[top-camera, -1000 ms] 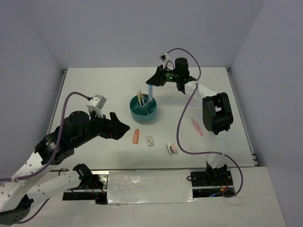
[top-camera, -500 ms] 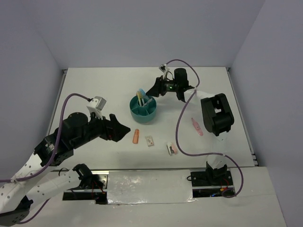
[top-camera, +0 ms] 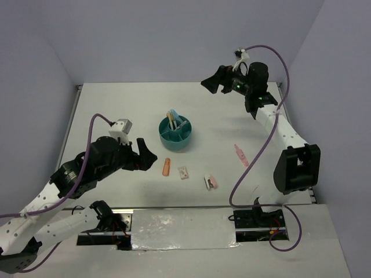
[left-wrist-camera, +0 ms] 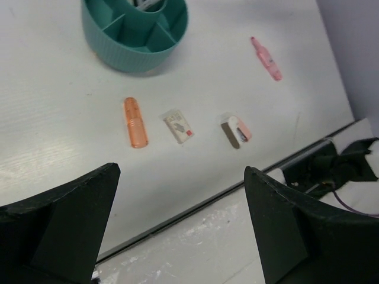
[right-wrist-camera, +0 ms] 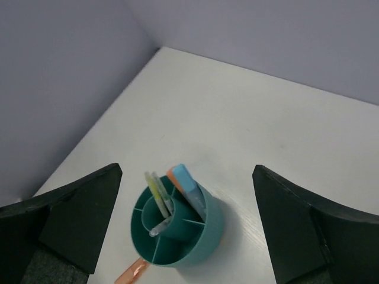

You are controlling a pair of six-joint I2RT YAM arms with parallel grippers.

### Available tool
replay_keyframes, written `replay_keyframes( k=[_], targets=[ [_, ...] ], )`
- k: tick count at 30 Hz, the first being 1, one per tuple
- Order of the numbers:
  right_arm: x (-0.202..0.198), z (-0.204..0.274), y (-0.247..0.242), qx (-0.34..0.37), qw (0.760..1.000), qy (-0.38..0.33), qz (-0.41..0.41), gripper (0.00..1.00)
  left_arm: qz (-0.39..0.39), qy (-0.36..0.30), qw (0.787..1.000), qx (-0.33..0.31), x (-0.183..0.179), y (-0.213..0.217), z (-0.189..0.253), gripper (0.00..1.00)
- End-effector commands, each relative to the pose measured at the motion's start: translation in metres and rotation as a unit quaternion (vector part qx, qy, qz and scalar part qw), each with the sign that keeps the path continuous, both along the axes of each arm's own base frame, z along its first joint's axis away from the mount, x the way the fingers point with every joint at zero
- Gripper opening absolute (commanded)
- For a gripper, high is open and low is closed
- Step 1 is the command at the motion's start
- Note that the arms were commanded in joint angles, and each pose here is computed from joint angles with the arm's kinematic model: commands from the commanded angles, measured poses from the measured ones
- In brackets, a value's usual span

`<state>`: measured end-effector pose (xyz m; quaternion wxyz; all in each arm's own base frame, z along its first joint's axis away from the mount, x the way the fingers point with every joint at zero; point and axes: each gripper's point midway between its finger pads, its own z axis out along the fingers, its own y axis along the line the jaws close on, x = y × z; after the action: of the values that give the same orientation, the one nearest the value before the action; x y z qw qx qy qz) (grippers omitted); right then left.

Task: Sort the stationery into containers
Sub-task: Pick up the pen from the center of the board.

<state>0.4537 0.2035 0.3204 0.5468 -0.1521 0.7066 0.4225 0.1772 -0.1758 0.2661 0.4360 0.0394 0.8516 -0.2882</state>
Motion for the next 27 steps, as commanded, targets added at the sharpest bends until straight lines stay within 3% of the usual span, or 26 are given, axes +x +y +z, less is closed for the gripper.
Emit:
replay_keyframes(
  k=[1, 3, 7, 14, 25, 27],
  targets=[
    [-0.004, -0.061, -0.046, -0.14, 0.975, 0.116, -0.131, 1.0, 0.081, 0.028, 0.996, 0.038, 0.009, 0.024, -0.013, 0.99],
    [-0.021, -0.087, -0.086, -0.187, 0.941, 0.166, -0.227, 1.0, 0.13, 0.055, 0.987, 0.073, 0.011, 0.041, -0.023, 0.99],
    [-0.056, -0.116, -0.118, -0.213, 0.905, 0.227, -0.29, 0.99, 0.191, 0.084, 0.972, 0.106, 0.012, 0.06, -0.035, 0.99],
    [-0.131, -0.213, -0.161, -0.282, 0.816, 0.36, -0.353, 0.97, 0.16, 0.114, 0.974, 0.111, 0.008, 0.045, -0.063, 0.99],
    [-0.173, -0.267, -0.176, -0.309, 0.792, 0.407, -0.335, 0.92, 0.099, 0.152, 0.973, 0.144, 0.004, 0.027, -0.1, 0.99],
    [-0.172, -0.27, -0.171, -0.306, 0.798, 0.41, -0.319, 0.92, 0.086, 0.155, 0.973, 0.145, 0.004, 0.021, -0.102, 0.99]
  ],
)
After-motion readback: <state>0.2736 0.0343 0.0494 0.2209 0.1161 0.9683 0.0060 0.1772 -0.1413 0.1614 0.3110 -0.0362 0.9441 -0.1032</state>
